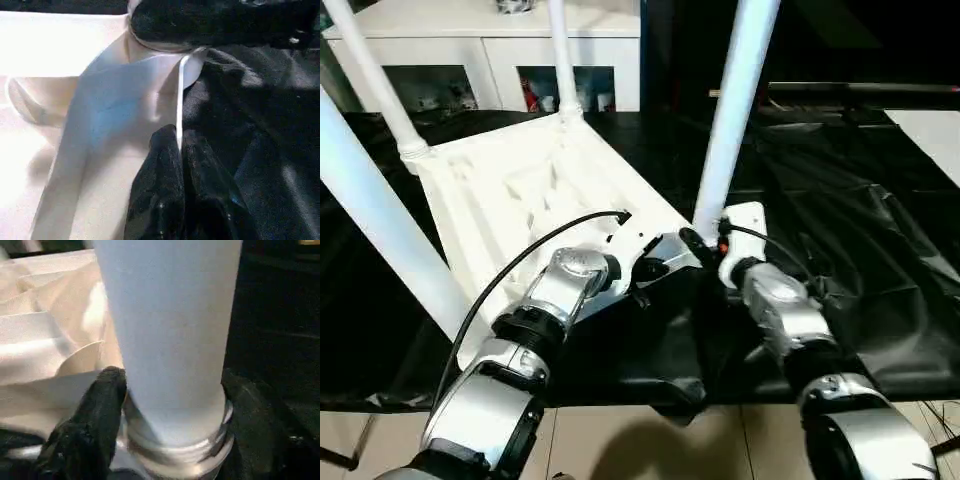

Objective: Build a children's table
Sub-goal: Rotate leg to tighten

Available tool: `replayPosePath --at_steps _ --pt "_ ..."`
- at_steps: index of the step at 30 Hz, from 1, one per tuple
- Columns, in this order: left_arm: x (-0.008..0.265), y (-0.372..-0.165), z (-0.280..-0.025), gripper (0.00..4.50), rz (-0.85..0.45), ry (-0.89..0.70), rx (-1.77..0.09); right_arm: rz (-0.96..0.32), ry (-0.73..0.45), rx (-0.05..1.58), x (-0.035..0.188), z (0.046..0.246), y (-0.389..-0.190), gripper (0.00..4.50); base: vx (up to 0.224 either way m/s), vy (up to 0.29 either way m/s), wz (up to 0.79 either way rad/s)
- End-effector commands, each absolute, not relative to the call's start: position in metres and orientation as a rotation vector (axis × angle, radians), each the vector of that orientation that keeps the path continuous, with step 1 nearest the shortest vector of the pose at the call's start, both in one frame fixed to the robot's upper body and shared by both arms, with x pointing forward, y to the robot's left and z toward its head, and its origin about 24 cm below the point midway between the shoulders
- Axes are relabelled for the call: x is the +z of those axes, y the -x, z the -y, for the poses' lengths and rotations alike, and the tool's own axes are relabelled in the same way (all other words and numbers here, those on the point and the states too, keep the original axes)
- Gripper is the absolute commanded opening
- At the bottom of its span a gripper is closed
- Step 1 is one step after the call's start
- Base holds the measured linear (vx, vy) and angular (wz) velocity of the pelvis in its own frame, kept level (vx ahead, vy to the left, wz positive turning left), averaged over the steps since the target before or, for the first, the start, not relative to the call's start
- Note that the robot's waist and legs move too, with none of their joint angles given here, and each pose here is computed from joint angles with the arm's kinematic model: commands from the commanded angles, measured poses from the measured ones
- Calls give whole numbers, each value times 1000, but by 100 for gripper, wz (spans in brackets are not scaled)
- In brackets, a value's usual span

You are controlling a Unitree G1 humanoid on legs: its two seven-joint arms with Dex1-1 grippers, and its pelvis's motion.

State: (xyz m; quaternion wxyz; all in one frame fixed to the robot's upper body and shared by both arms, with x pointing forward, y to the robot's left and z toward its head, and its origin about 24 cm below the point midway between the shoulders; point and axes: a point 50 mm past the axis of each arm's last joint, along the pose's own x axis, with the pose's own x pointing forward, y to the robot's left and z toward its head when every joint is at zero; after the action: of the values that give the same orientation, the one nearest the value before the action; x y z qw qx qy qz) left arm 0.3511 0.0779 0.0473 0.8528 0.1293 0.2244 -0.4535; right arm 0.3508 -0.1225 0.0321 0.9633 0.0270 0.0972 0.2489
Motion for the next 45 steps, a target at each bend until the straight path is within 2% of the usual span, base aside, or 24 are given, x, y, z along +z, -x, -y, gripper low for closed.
replayPosePath --at_steps 1,3,4,7,10,13,19,23,24,27,30,35,45 --pt "42 -347 -79 0 -462 -260 -982 -175 -61 613 34 109 -347 345 0 0 0" --pt "42 -343 -82 0 -463 -266 -1037 -174 -42 676 37 116 -346 372 0 0 0" --pt "42 -339 -85 0 -468 -271 -1094 -189 -10 754 38 122 -343 372 0 0 0" --pt "43 -333 -92 0 -459 -295 -1181 -208 46 855 39 130 -339 372 0 0 0" --pt "46 -327 -101 0 -454 -300 -1261 -228 15 934 41 139 -336 372 0 0 0" --pt "50 -320 -116 0 -472 -301 -1354 -240 59 1064 44 146 -329 372 0 0 0" --pt "56 -320 -133 0 -487 -312 -1356 -281 89 1234 45 149 -318 372 0 0 0" --pt "58 -321 -138 0 -489 -314 -1348 -286 83 1243 45 149 -318 372 0 0 0" --pt "58 -321 -139 0 -488 -313 -1348 -284 72 1240 46 148 -319 346 0 0 0" --pt "59 -321 -140 0 -485 -310 -1349 -273 42 1240 48 147 -320 335 0 0 0" --pt "60 -321 -140 0 -484 -307 -1349 -273 32 1249 48 146 -319 298 0 0 0" --pt "60 -320 -140 0 -488 -302 -1354 -286 24 1272 47 146 -317 265 0 0 0" --pt "56 -319 -138 0 -489 -298 -1332 -335 49 1251 36 144 -313 256 0 0 0"
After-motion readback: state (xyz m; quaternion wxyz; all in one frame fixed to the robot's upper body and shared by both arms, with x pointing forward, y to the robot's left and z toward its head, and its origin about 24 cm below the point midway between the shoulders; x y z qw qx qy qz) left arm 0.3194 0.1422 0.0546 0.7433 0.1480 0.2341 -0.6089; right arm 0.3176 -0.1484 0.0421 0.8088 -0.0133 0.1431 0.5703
